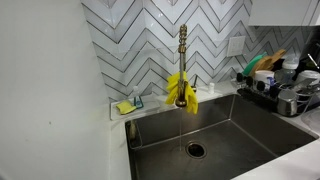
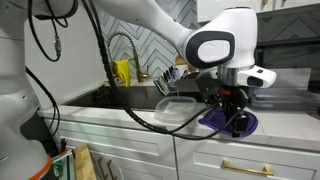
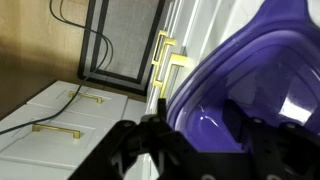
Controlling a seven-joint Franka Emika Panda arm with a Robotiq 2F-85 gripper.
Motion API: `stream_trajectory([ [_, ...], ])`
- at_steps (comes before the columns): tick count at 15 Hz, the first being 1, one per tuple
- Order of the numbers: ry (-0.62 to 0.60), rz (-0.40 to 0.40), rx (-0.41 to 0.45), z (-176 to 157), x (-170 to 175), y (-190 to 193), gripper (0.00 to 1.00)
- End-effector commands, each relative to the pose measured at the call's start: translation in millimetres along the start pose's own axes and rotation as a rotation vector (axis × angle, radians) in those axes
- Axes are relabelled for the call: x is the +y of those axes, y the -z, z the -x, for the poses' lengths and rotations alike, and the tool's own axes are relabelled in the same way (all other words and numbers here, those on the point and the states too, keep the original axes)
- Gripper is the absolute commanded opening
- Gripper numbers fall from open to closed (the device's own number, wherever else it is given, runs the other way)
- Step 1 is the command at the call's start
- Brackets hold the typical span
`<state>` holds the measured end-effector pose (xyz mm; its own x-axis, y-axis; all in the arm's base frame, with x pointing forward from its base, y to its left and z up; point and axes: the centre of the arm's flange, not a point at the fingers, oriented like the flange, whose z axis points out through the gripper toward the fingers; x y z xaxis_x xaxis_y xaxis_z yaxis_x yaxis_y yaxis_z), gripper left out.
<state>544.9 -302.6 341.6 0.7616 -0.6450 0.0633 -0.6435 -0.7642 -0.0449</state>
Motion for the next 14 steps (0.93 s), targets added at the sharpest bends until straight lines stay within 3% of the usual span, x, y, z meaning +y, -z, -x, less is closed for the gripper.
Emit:
stream_trajectory([
  [1,-0.066,-0.037,-0.049,-10,2,-5,0.3],
  [5,-0.111,-0.044,-0.058,-15,7,-2,0.01],
  [11,-0.15,-0.043,-0.04,-24,14,14,0.02],
  [14,-0.147,-0.057,-0.021,-28,21,39,0.02],
])
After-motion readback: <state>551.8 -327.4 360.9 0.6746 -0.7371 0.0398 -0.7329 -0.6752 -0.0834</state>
